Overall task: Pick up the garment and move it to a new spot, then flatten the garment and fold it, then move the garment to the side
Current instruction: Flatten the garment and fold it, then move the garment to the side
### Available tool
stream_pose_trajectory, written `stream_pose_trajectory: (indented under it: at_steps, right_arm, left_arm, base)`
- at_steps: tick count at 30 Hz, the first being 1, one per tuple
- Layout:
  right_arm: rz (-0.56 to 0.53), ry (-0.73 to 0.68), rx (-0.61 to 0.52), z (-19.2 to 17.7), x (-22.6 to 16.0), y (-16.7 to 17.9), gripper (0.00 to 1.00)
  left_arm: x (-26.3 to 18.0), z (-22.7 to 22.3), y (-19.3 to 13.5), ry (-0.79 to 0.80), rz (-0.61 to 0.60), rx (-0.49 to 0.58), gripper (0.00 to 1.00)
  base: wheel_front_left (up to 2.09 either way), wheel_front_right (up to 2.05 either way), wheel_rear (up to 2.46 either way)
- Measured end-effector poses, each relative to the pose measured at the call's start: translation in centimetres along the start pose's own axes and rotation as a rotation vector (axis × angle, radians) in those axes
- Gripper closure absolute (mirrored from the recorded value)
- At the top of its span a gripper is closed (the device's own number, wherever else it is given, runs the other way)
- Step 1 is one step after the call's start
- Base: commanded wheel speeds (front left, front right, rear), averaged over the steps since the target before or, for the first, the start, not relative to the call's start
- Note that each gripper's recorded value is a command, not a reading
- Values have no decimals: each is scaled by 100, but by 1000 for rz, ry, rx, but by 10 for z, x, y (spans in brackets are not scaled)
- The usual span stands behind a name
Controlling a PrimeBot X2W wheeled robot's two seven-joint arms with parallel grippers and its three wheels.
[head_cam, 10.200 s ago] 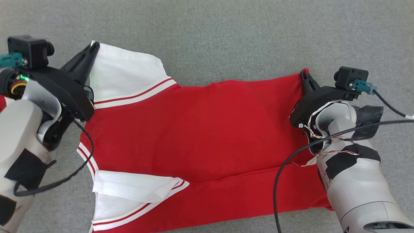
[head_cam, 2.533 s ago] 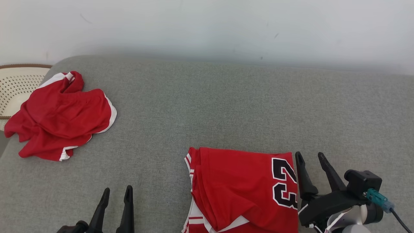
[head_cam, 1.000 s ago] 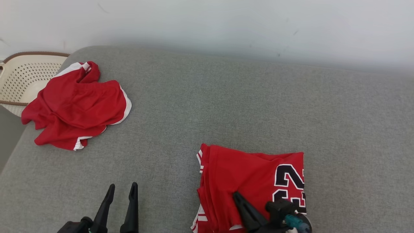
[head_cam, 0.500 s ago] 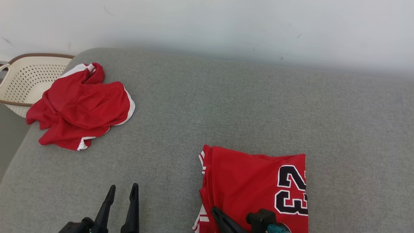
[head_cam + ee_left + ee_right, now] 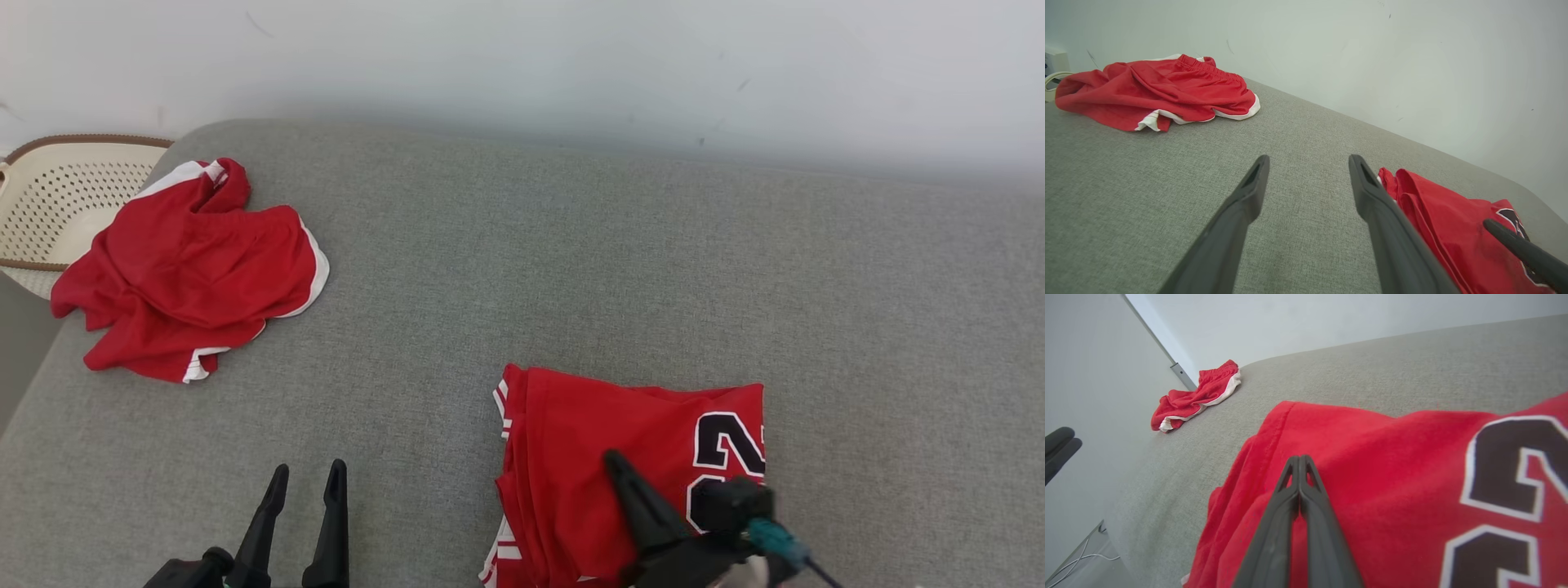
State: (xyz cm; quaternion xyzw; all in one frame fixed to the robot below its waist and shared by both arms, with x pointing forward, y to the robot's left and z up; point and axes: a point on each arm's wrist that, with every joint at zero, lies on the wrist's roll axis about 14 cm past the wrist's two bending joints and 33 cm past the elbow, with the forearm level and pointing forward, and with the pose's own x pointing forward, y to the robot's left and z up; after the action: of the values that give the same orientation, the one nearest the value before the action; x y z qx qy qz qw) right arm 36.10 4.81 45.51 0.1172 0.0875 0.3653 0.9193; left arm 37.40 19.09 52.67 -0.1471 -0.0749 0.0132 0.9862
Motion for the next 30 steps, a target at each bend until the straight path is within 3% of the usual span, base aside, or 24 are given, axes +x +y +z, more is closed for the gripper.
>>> stream_pose_trajectory:
  at_steps: [5,13,21,22,23,30]
  right_arm:
    - [-115,-47,-28,14,-10,-37,100]
    - [-163,-59,-48,15,-22,-48,100]
    - [-291,-121,-51,34,-37,-86,100]
    - [-311,-125,-46,35,-40,-90,87]
    - [-325,-122,-46,33,-43,-94,1]
    - [-370,-106,-39,27,-54,-104,0]
  left_arm:
    - [1,0,0,0,0,-4,0]
    - [0,0,-1,-1,-1,-7,0]
    - [-1,0,-1,-1,0,-8,0]
    - [-1,0,-1,1,1,-8,0]
    - [-2,-1,-1,3,2,-8,0]
    - [-2,-2,-3,4,-4,-11,0]
  base:
    - [0,0,0]
    - [0,0,0]
    - [0,0,0]
    - [0,0,0]
    - [0,0,0]
    - [0,0,0]
